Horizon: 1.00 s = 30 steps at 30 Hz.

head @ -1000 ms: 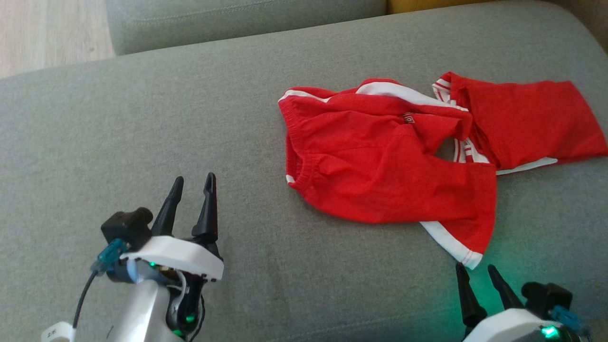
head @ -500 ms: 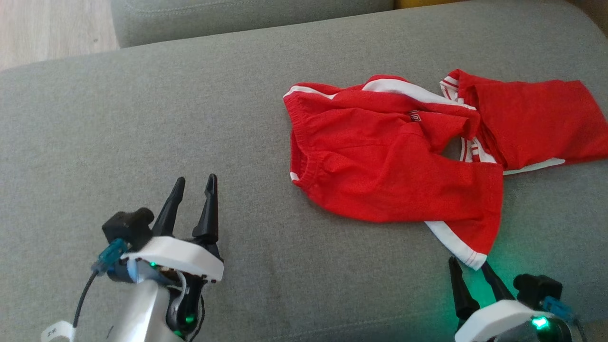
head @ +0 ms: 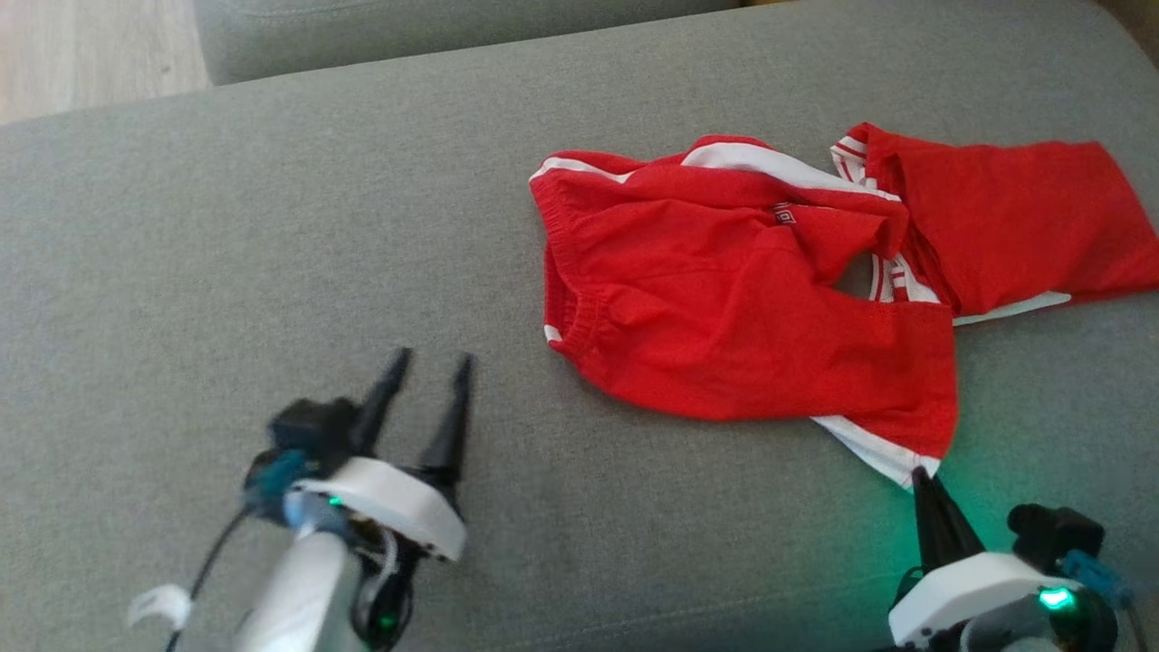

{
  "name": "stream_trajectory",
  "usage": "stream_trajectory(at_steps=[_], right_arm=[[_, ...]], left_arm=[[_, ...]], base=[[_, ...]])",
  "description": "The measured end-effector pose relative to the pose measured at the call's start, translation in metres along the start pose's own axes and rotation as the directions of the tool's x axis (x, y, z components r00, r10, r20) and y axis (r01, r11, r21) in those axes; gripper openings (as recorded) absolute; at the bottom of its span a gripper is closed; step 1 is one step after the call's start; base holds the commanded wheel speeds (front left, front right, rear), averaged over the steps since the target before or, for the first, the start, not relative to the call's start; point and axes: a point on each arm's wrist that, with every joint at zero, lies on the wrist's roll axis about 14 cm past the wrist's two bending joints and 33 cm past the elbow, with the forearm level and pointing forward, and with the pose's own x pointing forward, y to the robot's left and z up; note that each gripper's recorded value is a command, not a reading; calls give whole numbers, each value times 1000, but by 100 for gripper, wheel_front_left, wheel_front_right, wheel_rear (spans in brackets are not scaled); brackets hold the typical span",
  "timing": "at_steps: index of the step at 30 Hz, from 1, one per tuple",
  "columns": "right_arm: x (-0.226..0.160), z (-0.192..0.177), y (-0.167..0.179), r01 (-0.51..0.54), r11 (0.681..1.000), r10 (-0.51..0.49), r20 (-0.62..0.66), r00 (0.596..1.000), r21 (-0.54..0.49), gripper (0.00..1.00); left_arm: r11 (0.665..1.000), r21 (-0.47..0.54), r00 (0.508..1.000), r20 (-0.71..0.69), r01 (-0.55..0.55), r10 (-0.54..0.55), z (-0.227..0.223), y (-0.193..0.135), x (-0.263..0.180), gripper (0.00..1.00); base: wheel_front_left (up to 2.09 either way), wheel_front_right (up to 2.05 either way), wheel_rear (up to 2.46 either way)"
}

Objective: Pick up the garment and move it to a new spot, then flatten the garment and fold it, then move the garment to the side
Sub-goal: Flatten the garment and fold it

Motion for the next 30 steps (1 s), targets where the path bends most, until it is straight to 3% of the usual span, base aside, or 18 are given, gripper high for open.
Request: stream_trajectory(at_steps=[3, 6, 11, 14, 15, 18, 24, 30], right_arm=[[1, 4, -5, 16, 1000, -16, 12, 1000, -2, 0], [4, 12, -6, 20, 1000, -20, 29, 999, -1, 0], [8, 15, -7, 22, 1000, -22, 29, 999, -4, 0], [8, 13, -7, 24, 1000, -24, 22, 999, -5, 0], [9, 13, -7, 25, 1000, -25, 20, 999, -6, 0], [10, 15, -8, 29, 1000, -29, 23, 999, -6, 0], [8, 12, -11, 39, 999, -39, 14, 999, -5, 0], [8, 9, -13, 47, 999, -46, 6, 999, -5, 0]], left_arm=[[989, 83, 992, -55, 121, -117, -11, -25, 5, 100], [957, 191, 973, -109, 220, -202, -18, -37, 11, 100], [843, 368, 917, -232, 392, -324, -36, -50, 19, 100], [771, 442, 886, -297, 458, -356, -45, -50, 24, 100], [734, 470, 869, -324, 491, -373, -47, -51, 29, 100], [678, 514, 850, -355, 525, -389, -50, -53, 36, 100], [611, 566, 833, -377, 553, -405, -49, -57, 47, 100], [580, 566, 811, -401, 585, -427, -57, -64, 46, 100]], base=[[0, 0, 0], [0, 0, 0], [0, 0, 0], [0, 0, 0], [0, 0, 0], [0, 0, 0], [0, 0, 0], [0, 0, 0]])
